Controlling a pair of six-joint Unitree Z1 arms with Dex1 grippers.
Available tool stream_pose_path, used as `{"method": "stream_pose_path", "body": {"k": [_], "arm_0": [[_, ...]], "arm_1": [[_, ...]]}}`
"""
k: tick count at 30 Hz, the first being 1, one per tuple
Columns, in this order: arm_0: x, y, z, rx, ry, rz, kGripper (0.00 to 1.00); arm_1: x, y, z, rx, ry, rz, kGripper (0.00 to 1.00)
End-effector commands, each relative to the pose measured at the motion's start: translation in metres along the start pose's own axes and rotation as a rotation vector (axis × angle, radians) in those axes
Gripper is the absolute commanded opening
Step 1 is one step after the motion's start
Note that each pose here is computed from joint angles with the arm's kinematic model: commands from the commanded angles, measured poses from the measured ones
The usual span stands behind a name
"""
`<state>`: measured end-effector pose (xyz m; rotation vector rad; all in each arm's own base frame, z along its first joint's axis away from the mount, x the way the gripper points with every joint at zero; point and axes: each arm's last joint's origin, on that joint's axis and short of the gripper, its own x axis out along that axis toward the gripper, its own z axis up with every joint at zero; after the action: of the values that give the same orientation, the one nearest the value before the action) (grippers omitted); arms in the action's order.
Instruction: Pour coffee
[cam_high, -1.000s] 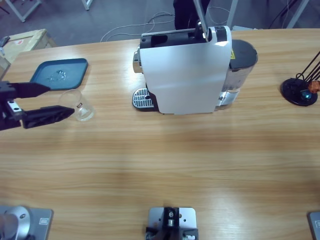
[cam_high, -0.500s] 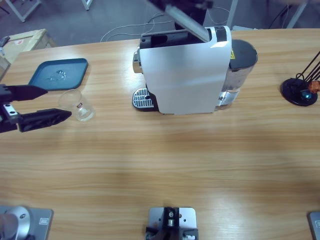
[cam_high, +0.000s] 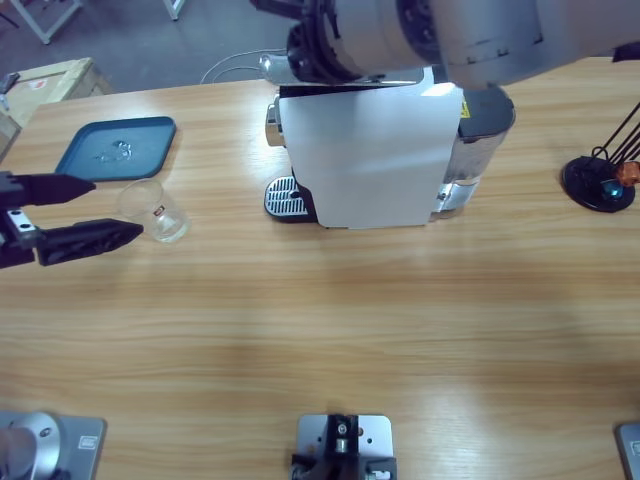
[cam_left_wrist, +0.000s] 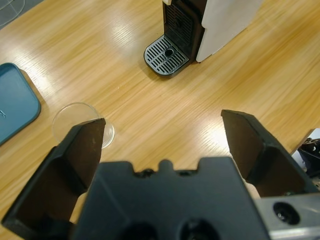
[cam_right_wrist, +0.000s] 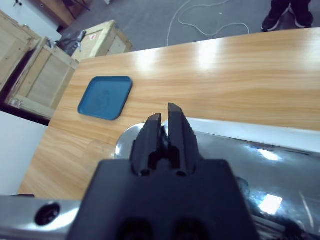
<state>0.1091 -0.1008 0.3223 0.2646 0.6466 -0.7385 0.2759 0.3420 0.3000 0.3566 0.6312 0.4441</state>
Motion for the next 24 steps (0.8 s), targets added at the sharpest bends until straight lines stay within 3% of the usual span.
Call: {"method": "stream_pose_path", "body": {"k": [1,11,14,18,21,23,24], "arm_0": [[0.002,-0.002,-0.011,-0.010,0.036,-0.008,0.988],[0.001,-0.002,-0.012,-0.015,0.038,-0.008,0.987],[0.001,-0.002,-0.011,-0.017,0.036,-0.008,0.987],[0.001,-0.002,-0.014,-0.024,0.038,-0.009,0.987],[-0.002,-0.002,-0.014,-0.024,0.028,-0.008,0.987],[-0.003,-0.001,-0.013,-0.023,0.020,-0.001,0.987],[-0.004,-0.001,-0.014,-0.027,0.017,0.005,0.989]], "arm_1": [[0.066,-0.060,-0.105,-0.063,0.319,-0.228,0.000],[0.071,-0.070,-0.121,-0.091,0.395,-0.266,0.000],[0.071,-0.076,-0.128,-0.140,0.455,-0.309,0.000],[0.069,-0.077,-0.128,-0.141,0.461,-0.316,0.000],[0.057,-0.069,-0.111,-0.158,0.409,-0.289,0.000],[0.021,-0.047,-0.068,-0.251,0.286,-0.188,0.019],[-0.004,-0.035,-0.042,-0.295,0.213,-0.128,0.473]]}}
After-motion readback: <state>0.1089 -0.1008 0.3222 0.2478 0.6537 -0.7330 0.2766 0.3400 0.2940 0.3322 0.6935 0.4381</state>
